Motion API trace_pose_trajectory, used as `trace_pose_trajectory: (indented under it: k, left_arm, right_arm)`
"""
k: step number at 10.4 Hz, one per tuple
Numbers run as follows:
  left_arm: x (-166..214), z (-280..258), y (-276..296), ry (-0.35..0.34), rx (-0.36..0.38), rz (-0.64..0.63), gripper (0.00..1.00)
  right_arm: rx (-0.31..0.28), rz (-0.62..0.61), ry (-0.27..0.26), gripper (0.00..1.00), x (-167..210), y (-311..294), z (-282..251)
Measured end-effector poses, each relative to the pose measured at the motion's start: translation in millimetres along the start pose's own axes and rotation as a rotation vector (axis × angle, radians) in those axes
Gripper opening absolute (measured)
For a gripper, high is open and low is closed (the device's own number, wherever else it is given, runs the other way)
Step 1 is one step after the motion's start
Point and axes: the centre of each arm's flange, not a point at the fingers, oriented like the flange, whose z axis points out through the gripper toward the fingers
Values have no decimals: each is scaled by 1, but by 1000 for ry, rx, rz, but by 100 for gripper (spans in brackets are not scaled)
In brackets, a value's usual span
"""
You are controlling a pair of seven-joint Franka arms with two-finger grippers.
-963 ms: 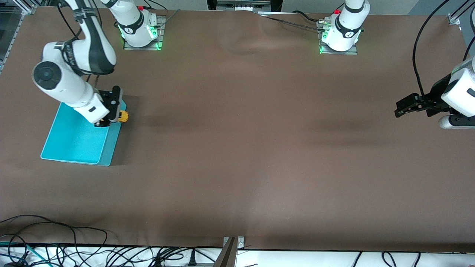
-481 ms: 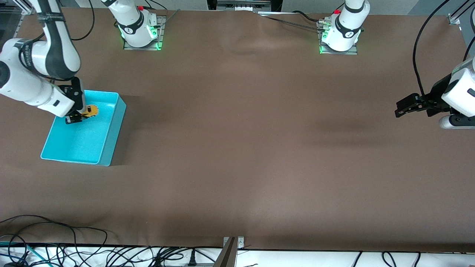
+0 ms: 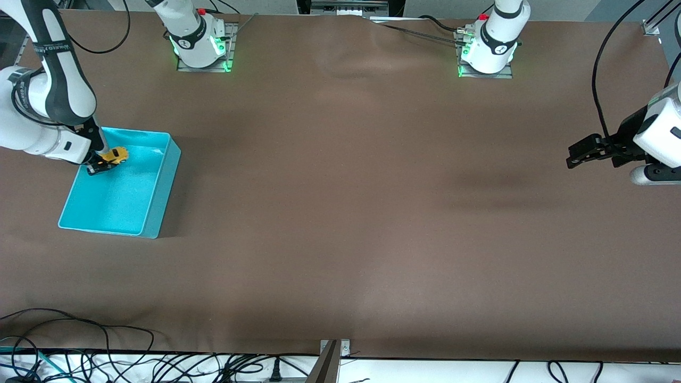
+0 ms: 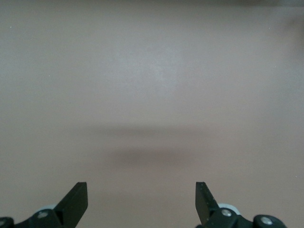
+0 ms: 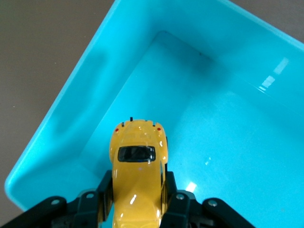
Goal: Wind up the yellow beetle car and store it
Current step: 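Lift the car with the right gripper and carry it over the bin, then lower the car into the cyan bin and open the right gripper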
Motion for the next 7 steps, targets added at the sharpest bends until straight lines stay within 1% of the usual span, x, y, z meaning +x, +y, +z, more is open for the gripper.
trace_pose_trajectory:
  k: [1,3,5,7]
  left_arm:
    - [0,0,0,0,0,0,100]
    - [0,0,0,0,0,0,100]
    - [0,0,0,0,0,0,100]
    - [0,0,0,0,0,0,100]
  right_arm:
    - [-3,-27,3,46,6,-1,9]
    - [-25,-70,-8,46,11,-6,25]
    - [-65,-94,-25,46,2,-12,40]
    - [-87,-102,-22,46,-9,-20,58]
